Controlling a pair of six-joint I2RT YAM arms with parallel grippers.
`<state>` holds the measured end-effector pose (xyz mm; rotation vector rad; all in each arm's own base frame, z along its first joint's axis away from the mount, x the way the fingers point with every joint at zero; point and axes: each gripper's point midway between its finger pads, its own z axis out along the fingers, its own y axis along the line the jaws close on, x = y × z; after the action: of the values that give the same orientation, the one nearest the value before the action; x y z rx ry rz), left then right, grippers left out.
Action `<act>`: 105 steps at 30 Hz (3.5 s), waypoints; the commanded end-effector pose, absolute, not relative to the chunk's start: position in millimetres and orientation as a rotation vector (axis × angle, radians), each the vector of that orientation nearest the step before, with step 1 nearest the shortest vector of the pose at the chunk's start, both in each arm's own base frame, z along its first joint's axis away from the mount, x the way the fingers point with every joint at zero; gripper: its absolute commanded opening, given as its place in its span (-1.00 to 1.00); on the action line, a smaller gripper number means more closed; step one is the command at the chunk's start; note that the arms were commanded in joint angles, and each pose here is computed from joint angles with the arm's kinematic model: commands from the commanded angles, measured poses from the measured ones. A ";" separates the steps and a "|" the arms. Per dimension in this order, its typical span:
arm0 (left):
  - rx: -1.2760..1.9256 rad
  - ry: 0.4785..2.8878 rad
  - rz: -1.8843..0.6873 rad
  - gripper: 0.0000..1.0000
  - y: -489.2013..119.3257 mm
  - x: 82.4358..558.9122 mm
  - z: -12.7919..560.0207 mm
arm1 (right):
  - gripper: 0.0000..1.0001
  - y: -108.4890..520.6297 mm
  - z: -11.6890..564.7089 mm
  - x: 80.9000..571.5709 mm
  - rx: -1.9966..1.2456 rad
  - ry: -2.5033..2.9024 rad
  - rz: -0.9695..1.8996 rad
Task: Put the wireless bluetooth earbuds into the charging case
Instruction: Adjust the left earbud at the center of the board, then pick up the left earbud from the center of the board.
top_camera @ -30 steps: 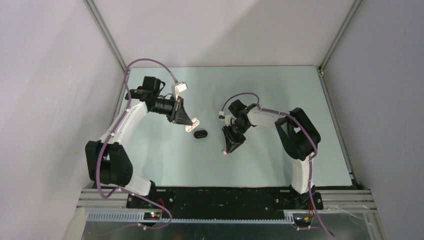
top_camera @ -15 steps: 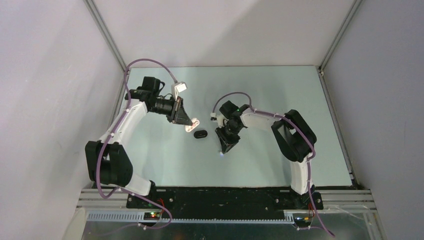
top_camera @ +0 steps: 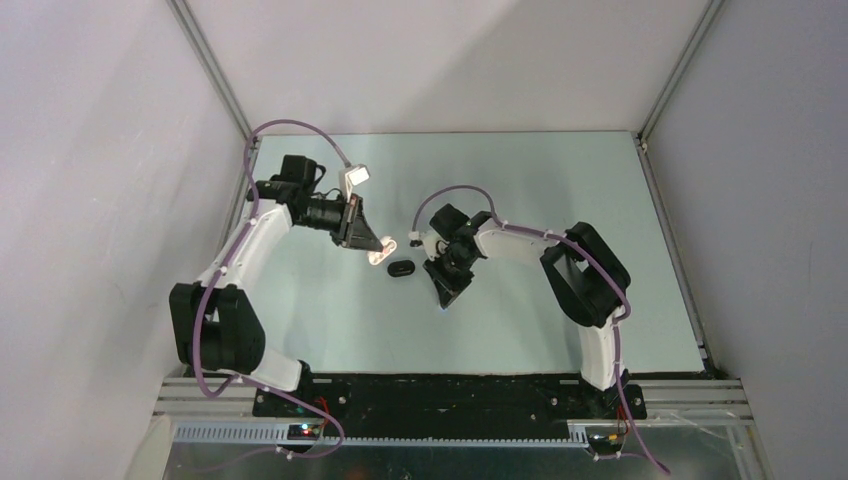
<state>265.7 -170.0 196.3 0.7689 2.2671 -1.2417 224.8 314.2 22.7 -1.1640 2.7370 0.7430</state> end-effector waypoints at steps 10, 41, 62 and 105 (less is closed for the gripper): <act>0.811 2.165 -1.206 -1.00 -168.8 269.1 220.1 | -0.90 208.9 64.9 182.5 -2.295 2.428 0.662; 0.776 2.210 -1.130 -1.00 -161.7 273.1 219.3 | -0.19 220.4 33.9 315.4 -2.373 2.210 0.463; 0.758 2.248 -1.036 -1.00 -158.2 284.4 224.8 | -0.24 191.6 60.5 297.8 -1.501 2.708 0.713; 0.764 2.254 -1.031 -1.00 -157.8 285.9 221.8 | -0.37 188.1 20.3 271.2 -1.626 2.759 0.525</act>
<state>282.5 -153.3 206.2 0.7535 2.2969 -1.0213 278.3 183.5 16.8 -1.6214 2.7638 0.5289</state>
